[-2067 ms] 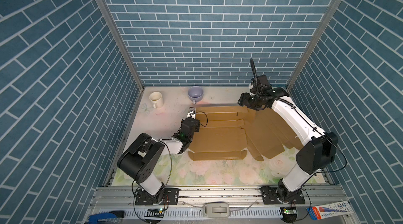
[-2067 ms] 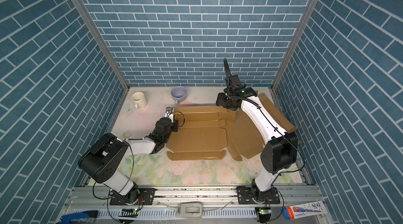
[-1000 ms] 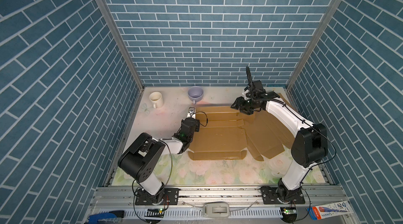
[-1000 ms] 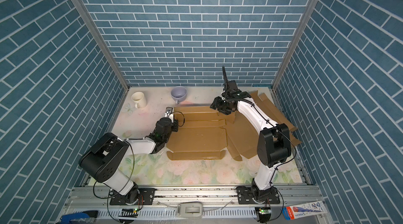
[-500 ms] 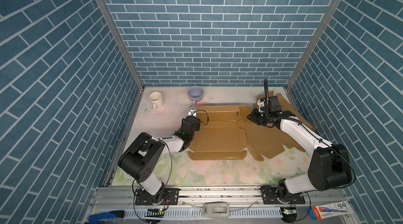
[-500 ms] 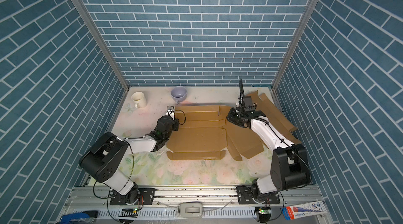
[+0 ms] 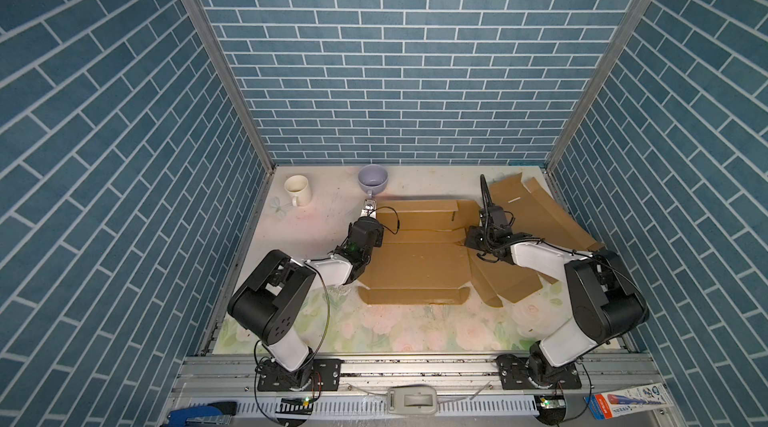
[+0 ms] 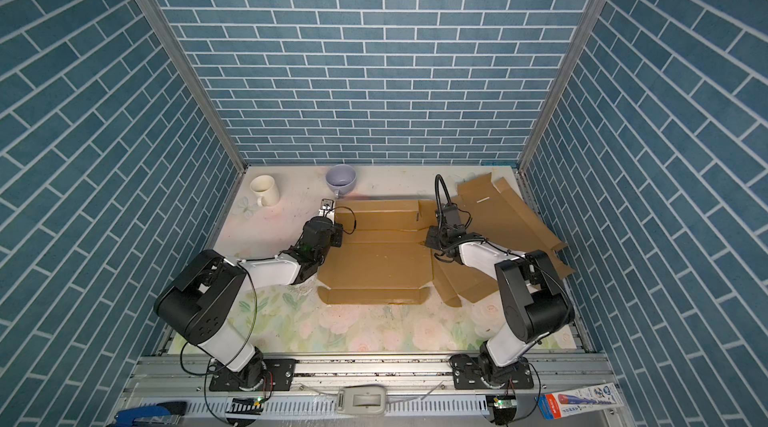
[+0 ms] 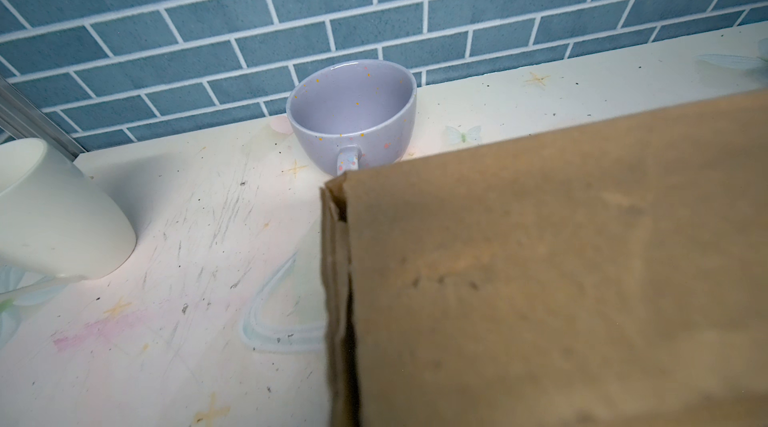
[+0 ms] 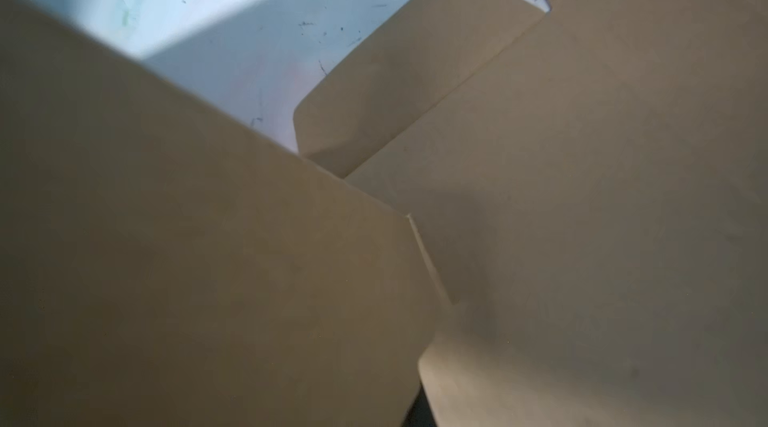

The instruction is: Fold the paper box

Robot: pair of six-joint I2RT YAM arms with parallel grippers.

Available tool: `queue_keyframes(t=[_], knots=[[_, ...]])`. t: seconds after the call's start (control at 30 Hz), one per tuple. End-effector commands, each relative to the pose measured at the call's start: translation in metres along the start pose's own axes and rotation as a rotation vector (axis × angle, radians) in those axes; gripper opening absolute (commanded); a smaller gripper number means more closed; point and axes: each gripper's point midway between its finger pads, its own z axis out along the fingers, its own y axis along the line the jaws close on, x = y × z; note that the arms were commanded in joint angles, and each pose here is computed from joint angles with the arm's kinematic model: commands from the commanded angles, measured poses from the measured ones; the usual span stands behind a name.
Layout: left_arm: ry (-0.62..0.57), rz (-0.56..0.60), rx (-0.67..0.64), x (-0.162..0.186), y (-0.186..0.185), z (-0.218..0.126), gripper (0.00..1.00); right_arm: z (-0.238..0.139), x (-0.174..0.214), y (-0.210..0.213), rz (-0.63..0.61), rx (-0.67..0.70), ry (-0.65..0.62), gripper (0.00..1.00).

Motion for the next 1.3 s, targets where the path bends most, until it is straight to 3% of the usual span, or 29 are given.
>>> queue_keyframes(t=[0.0, 0.57, 0.87, 1.07, 1.27], knots=[[0.125, 0.070, 0.013, 0.038, -0.003, 0.004, 0.00, 0.008, -0.007, 0.006, 0.004, -0.021, -0.033, 0.05], [0.128, 0.063, 0.015, 0.040, -0.004, 0.005, 0.00, -0.015, -0.004, 0.059, 0.140, -0.275, -0.016, 0.05], [0.131, 0.051, 0.021, 0.041, -0.005, 0.005, 0.00, 0.012, 0.014, 0.075, 0.205, -0.310, 0.044, 0.06], [0.134, 0.060, 0.019, 0.042, -0.004, 0.003, 0.00, -0.004, 0.003, 0.069, 0.161, -0.309, 0.053, 0.09], [0.134, 0.058, 0.020, 0.041, -0.003, 0.003, 0.00, -0.044, -0.017, 0.036, 0.069, -0.267, 0.024, 0.14]])
